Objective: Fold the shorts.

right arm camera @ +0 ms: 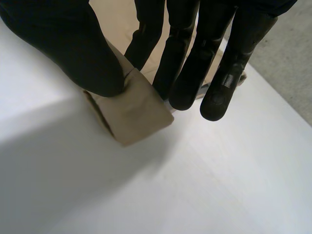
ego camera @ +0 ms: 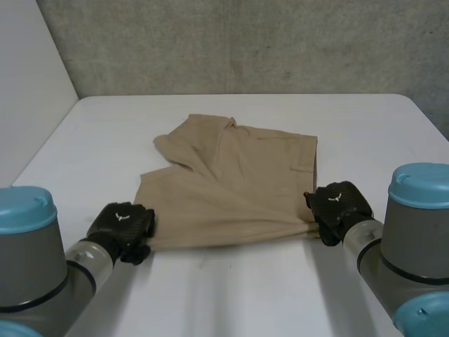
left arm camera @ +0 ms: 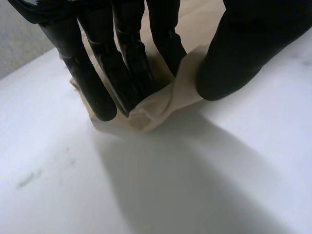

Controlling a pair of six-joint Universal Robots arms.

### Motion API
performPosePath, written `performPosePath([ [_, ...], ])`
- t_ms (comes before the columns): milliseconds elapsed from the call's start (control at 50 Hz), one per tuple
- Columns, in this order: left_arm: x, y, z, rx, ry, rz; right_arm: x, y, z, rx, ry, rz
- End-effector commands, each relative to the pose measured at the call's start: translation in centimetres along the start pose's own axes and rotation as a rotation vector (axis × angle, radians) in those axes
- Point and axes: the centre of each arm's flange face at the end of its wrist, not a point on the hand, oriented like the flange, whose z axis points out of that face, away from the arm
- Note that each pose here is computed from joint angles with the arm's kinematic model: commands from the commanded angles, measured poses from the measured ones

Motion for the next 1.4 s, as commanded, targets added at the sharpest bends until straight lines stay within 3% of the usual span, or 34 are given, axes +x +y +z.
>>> performPosePath([
  [20, 0.0, 0.5, -0.4, -0.015, -0.001, -0.004, -0.2, 0.4, -0.6, -0.037, -0.021, -0.01],
  [720, -2.3, -3.4, -2.3, 0.156, -0.087, -0.017, -0.4, 0.8, -0.4, -0.033, -0.016, -0.016],
  [1180, -1.0, -0.3, -3.0, 0.056, -0.044, -0.018, -0.3, 0.8, -0.2, -0.029, -0.008, -0.015],
  [1400, -0.6, 1.8, 0.4, -0.004, -0.029, -0.008, -0.1, 0.8, -0.2, -0.028, -0.004, -0.002],
])
